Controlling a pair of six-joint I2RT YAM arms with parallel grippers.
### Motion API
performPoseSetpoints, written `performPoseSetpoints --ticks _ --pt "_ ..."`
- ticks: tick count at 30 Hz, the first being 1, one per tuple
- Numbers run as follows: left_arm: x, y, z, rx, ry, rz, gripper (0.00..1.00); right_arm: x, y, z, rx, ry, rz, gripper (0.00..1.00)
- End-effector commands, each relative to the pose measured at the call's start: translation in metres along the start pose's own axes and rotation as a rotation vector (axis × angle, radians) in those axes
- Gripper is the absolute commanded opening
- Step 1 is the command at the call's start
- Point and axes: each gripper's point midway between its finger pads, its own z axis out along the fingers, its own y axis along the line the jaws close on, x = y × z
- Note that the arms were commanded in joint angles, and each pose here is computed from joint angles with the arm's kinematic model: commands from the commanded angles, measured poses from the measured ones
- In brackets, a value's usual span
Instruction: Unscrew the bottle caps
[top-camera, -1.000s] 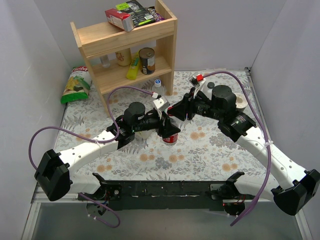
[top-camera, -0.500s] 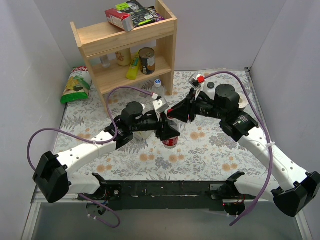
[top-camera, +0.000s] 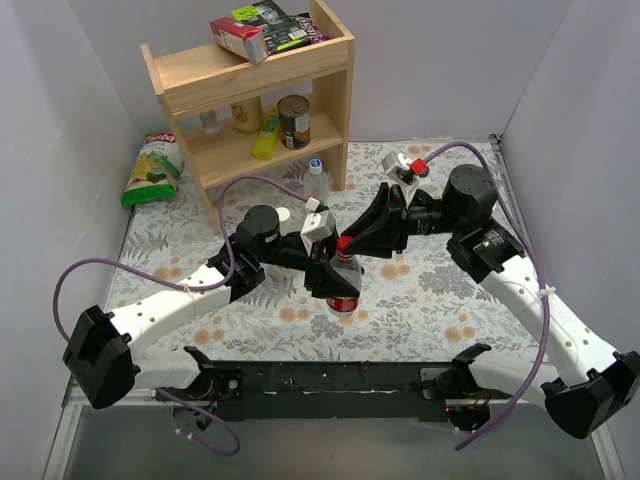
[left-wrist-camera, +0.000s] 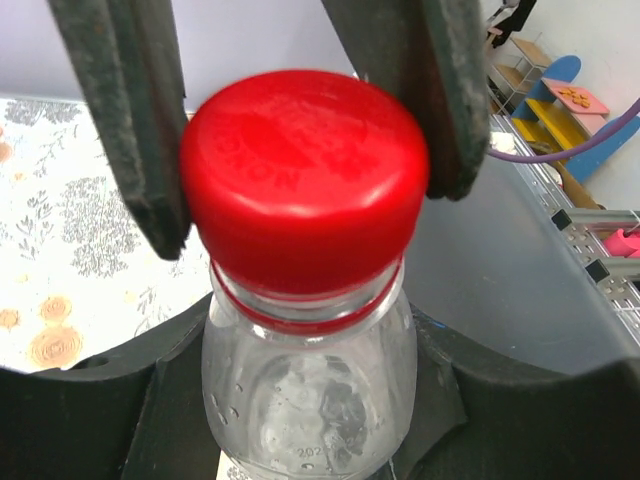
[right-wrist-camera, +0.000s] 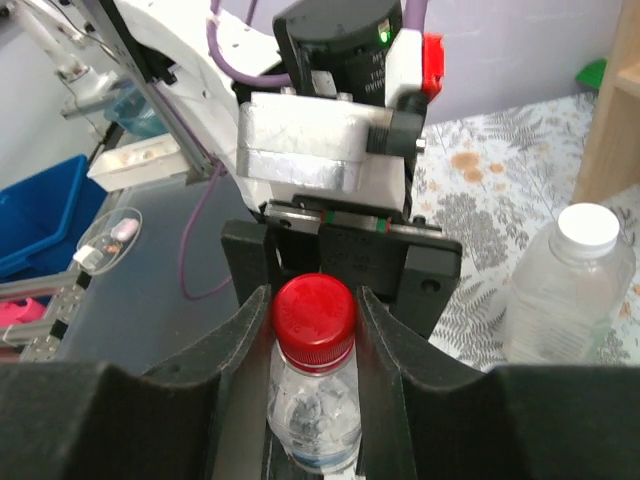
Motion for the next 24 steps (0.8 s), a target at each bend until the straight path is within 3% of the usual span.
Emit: performPoseSetpoints --ticks 1,8,10,13,14,17,24 --pt "-0.017 -0.007 0.002 0.038 -0.025 0.067 0.28 -0.029 0.023 -0.012 -0.050 -0.083 -0.116 0.01" --pt "-0.013 0.013 0.004 -0.055 -0.018 0.044 0.28 -0.053 0.011 -0.028 0.106 -0.160 -0.127 0.01" --pt "-0.014 0.023 0.002 -0.119 -0.026 0.044 0.28 -0.062 0.001 -0.038 0.203 -0.178 -0.154 0.01" --pt "-0.018 0.042 -0.005 -0.254 -0.039 0.063 0.28 -0.053 -0.042 -0.063 0.498 -0.161 -0.065 0.01" --pt "-0.020 0.045 -0.007 -0.280 -0.046 0.074 0.28 -0.041 -0.064 -0.079 0.650 -0.145 -0.020 0.01" --pt "-0.026 0.054 -0.013 -0.359 -0.066 0.090 0.28 -0.007 -0.098 -0.106 0.851 -0.113 0.062 0.01" --pt "-0.027 0.056 -0.014 -0.387 -0.075 0.087 0.29 0.090 -0.164 -0.168 1.166 -0.065 0.287 0.01"
